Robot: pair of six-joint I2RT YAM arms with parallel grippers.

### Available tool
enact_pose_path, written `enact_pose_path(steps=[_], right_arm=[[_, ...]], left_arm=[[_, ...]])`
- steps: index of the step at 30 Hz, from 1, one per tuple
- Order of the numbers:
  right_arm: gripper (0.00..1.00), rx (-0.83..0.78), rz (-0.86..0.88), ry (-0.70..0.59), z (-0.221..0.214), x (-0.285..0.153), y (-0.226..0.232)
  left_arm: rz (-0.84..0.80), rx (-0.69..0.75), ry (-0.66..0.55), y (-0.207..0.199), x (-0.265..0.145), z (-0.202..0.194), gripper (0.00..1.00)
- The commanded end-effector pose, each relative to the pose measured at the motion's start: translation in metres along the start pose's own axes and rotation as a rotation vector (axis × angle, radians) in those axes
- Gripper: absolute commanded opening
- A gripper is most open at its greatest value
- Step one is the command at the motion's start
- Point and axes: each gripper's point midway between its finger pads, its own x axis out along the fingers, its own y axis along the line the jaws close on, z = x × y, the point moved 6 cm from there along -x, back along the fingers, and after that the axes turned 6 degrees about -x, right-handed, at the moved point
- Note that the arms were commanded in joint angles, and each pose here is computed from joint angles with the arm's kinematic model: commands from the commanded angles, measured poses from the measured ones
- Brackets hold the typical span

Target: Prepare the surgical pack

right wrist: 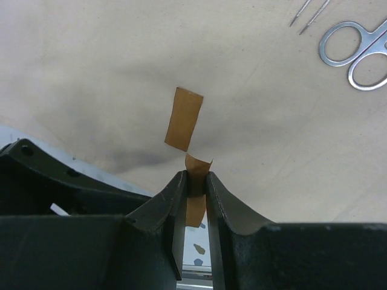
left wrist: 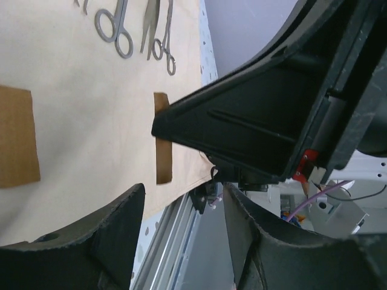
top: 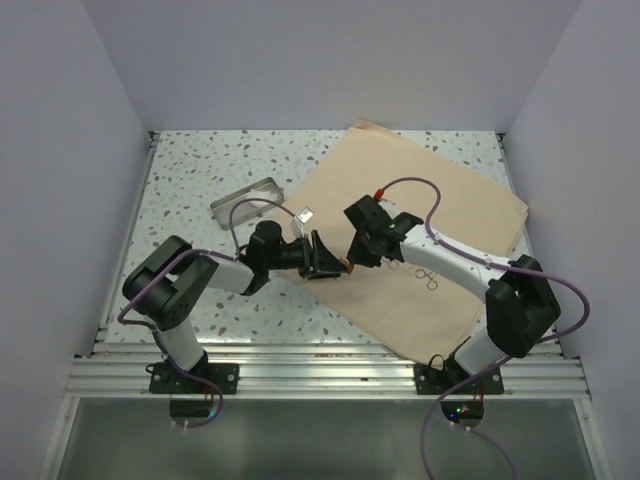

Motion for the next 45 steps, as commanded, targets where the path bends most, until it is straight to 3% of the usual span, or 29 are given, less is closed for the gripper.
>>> enact_pose_path(steps=[1, 14, 17, 18, 20, 22, 26, 33, 36, 45], right_arm=[[0.22, -0.022, 0.090, -0.035, 0.007, -0.018, 0.010], [0.22, -0.030, 0.116, -0.041, 0.008, -0.025, 0.011], [0.24, -0.031, 0.113, -0.036, 0.007, -0.025, 0.011], [0.26, -0.030, 0.112, -0.036, 0.008, -0.025, 0.011], [0.38, -0.035, 0.085, -0.055, 0.011, -0.025, 0.008], [0.49, -0.051, 0.050, -0.087, 0.018, -0.029, 0.004], [0.56, -0.050, -0.049, -0.161, 0.045, -0.036, -0.017], [0.57, -0.099, -0.108, -0.189, 0.059, -0.032, -0.038], [0.57, -0.107, -0.080, -0.168, 0.055, -0.024, -0.036], [0.57, -0.131, -0.052, -0.123, 0.050, -0.011, -0.033]], left_arm=[[-0.107, 0.062, -0.022, -0.026, 0.013, 0.015, 0.58], [-0.103, 0.051, -0.023, -0.025, 0.022, 0.023, 0.34], [-0.099, 0.048, -0.020, -0.023, 0.022, 0.022, 0.21], [-0.097, 0.049, -0.019, -0.023, 0.022, 0.022, 0.13], [-0.079, 0.056, -0.020, -0.020, 0.022, 0.024, 0.00], [-0.037, 0.062, -0.028, -0.015, 0.020, 0.026, 0.00], [0.040, 0.060, -0.092, -0.001, 0.001, 0.047, 0.00], [0.284, 0.044, -0.371, 0.033, -0.083, 0.117, 0.00], [0.315, -0.009, -0.493, 0.047, -0.124, 0.147, 0.00], [0.424, -0.077, -0.647, 0.073, -0.176, 0.195, 0.00]])
